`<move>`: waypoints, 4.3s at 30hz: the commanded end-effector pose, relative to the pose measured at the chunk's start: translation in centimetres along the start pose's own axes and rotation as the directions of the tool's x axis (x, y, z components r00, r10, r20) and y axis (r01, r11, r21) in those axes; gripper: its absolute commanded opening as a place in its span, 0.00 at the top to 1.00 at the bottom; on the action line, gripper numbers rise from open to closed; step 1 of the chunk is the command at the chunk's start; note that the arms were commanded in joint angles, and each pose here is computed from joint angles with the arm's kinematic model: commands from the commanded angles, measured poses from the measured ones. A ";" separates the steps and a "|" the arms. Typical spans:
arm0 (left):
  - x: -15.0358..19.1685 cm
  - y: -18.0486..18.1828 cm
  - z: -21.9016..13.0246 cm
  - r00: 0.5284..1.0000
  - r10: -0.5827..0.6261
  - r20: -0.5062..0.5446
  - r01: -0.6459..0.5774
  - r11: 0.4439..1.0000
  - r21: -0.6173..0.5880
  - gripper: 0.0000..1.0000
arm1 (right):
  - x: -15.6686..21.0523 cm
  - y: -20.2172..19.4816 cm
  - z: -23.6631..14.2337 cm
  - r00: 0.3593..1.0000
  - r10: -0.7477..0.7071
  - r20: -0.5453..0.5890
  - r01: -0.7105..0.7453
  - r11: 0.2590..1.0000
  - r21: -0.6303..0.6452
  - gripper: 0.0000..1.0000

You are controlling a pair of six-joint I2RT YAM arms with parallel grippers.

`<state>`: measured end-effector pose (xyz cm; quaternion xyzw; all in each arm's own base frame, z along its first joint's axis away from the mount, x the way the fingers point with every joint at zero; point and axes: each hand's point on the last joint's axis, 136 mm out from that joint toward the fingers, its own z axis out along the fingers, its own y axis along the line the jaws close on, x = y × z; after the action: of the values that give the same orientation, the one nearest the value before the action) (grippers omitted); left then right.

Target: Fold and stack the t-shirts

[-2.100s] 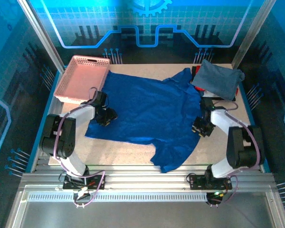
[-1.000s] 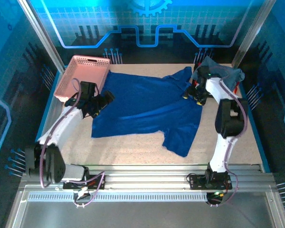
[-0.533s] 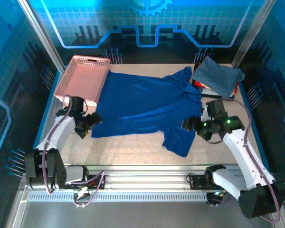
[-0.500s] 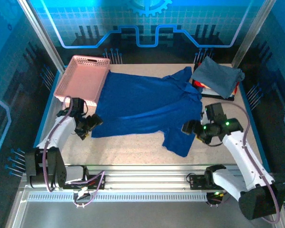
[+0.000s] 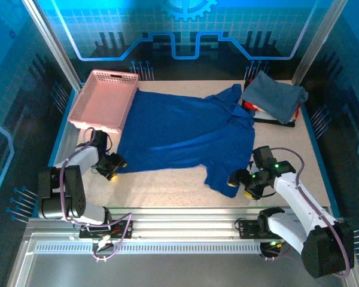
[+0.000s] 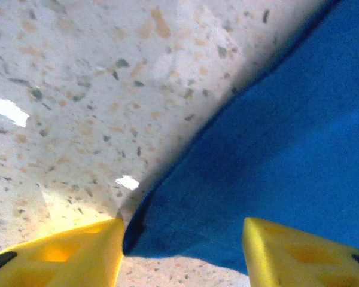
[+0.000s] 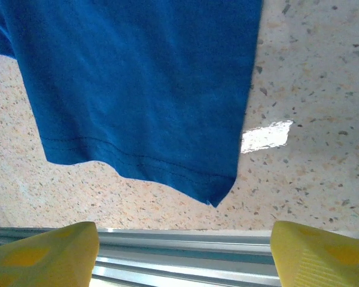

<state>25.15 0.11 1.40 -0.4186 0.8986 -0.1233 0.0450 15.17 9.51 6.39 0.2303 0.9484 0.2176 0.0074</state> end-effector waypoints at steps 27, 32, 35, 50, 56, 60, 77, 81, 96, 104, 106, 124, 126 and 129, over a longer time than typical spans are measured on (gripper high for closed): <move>0.3 -3.1 1.5 0.999 -0.019 -0.028 0.025 0.977 0.211 1.00 | 2.4 -0.6 6.0 0.984 -0.001 -0.179 0.022 0.993 0.117 0.68; 0.8 -3.0 0.2 1.000 0.002 -0.016 0.002 0.975 0.220 1.00 | 1.1 -0.9 4.4 0.995 0.014 -0.101 0.002 0.988 0.157 1.00; 1.2 -3.1 -2.1 0.999 0.026 0.022 -0.031 0.971 0.237 1.00 | 0.6 -1.3 1.5 0.999 -0.016 -0.040 0.024 0.980 0.200 1.00; 7.5 -1.4 -12.1 0.997 -0.014 0.074 -0.013 0.937 0.348 1.00 | 4.1 -3.0 -10.9 0.993 -0.037 0.111 0.008 0.968 0.252 1.00; 7.5 -1.7 -14.3 0.993 -0.022 0.118 -0.023 0.929 0.368 1.00 | 3.2 -2.6 -11.6 0.987 -0.048 0.152 0.009 0.968 0.250 1.00; 5.7 -3.8 -14.5 0.990 -0.012 0.142 -0.045 0.918 0.394 1.00 | -0.4 0.3 -11.7 0.979 -0.093 0.180 0.054 0.975 0.213 1.00; -6.7 -13.3 -5.9 0.972 0.186 0.145 -0.208 0.966 0.152 1.00 | -25.5 7.3 -5.9 0.958 -0.263 0.117 0.226 0.939 0.261 1.00; -8.0 -13.4 -3.6 0.974 0.190 0.126 -0.203 0.975 0.095 1.00 | -28.6 7.5 -4.6 0.954 -0.285 0.095 0.245 0.921 0.303 1.00; -8.6 -14.2 -4.2 0.973 0.147 0.180 -0.171 0.978 0.124 0.14 | -31.3 10.4 -3.7 0.958 -0.244 0.151 0.218 0.961 0.171 0.32; -0.4 -10.5 -9.1 0.987 0.094 0.131 -0.127 0.952 0.277 0.03 | -17.1 7.5 -8.4 0.981 -0.148 0.125 0.145 0.989 0.035 0.09; 0.5 -9.6 -6.9 0.992 0.093 0.082 -0.113 0.954 0.277 0.09 | -14.5 6.3 -6.6 0.988 -0.113 0.102 0.113 0.994 0.008 0.12; 0.3 -3.3 3.0 0.999 0.015 -0.031 -0.015 1.000 0.011 0.88 | -15.6 -2.8 0.9 0.997 0.068 0.025 -0.073 0.947 0.312 0.85; 1.7 -1.7 2.3 0.999 0.012 -0.038 -0.012 1.000 0.006 0.88 | -13.6 -4.1 0.7 0.996 0.090 0.009 -0.088 0.941 0.327 0.91; 3.8 0.3 1.2 0.999 0.016 -0.048 -0.015 1.000 0.003 0.88 | -11.2 -5.2 -0.1 0.995 0.097 0.007 -0.094 0.937 0.337 0.97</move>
<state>27.85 -3.33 1.28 -0.4032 0.8954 -0.1727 0.0759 25.84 1.22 2.78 0.2650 0.9607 0.0762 -0.0315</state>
